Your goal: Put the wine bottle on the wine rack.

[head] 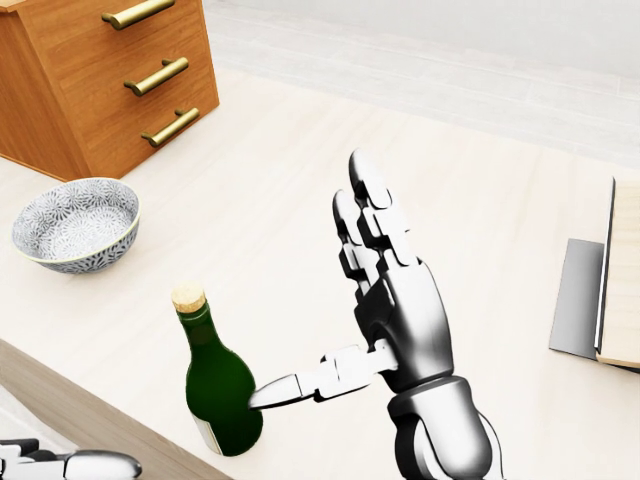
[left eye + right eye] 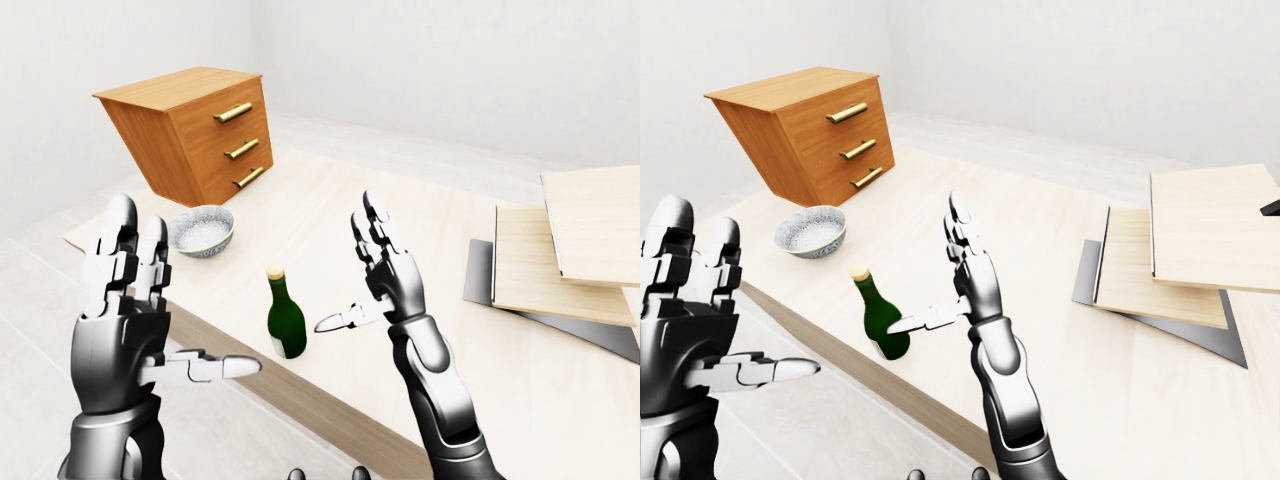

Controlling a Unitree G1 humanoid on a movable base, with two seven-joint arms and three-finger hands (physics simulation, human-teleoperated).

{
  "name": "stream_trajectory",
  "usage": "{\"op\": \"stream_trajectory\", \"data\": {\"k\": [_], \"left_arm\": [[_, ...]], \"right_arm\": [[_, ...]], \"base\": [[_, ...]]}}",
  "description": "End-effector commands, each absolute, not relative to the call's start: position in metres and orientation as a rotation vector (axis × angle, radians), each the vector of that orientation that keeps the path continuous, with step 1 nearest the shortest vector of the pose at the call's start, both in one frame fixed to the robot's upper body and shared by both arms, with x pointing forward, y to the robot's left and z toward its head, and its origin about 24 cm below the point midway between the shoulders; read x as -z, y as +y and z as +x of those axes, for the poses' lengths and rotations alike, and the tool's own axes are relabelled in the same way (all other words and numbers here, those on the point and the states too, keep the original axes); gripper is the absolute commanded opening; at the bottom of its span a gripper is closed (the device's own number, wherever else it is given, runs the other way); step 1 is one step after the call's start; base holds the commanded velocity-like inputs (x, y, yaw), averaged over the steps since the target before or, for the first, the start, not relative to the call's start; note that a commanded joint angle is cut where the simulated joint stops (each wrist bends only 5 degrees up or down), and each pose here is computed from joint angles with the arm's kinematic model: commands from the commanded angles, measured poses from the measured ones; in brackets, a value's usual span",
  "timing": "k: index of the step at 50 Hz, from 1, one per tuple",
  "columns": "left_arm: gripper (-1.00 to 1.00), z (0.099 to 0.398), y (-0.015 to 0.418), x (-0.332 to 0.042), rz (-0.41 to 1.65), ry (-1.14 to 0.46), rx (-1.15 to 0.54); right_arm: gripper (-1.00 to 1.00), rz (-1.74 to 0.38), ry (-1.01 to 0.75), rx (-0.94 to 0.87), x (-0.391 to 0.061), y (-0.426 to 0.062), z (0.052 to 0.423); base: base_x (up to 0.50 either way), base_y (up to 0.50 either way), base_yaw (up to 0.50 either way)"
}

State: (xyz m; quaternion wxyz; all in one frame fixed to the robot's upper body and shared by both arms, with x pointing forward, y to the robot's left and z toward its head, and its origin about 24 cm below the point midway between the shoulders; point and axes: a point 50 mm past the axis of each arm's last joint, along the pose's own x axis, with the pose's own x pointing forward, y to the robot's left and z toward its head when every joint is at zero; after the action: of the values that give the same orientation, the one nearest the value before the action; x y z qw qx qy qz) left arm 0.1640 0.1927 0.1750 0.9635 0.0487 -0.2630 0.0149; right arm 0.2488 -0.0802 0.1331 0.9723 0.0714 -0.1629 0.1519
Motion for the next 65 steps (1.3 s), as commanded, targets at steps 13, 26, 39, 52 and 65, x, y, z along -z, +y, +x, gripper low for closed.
{"op": "stream_trajectory", "data": {"k": [13, 26, 39, 52, 65], "left_arm": [[1.00, 0.151, 0.201, -0.185, 0.128, -0.578, -0.057], [1.00, 0.141, 0.207, -0.182, 0.135, -0.553, -0.078], [1.00, 0.132, 0.211, -0.193, 0.155, -0.611, -0.100], [1.00, 0.123, 0.228, -0.196, 0.164, -0.633, -0.158], [1.00, 0.119, 0.232, -0.197, 0.174, -0.641, -0.173]], "right_arm": [[1.00, 0.167, -0.247, -0.363, -0.121, -0.050, 0.265], [1.00, 0.194, -0.183, -0.339, -0.111, -0.044, 0.277], [1.00, 0.204, -0.108, -0.307, -0.098, -0.041, 0.289], [1.00, 0.205, -0.013, -0.335, -0.079, -0.030, 0.293], [1.00, 0.201, 0.010, -0.352, -0.074, -0.020, 0.298]], "base": [[0.00, 0.00, 0.00], [0.00, 0.00, 0.00], [0.00, 0.00, 0.00], [0.00, 0.00, 0.00], [0.00, 0.00, 0.00]]}}
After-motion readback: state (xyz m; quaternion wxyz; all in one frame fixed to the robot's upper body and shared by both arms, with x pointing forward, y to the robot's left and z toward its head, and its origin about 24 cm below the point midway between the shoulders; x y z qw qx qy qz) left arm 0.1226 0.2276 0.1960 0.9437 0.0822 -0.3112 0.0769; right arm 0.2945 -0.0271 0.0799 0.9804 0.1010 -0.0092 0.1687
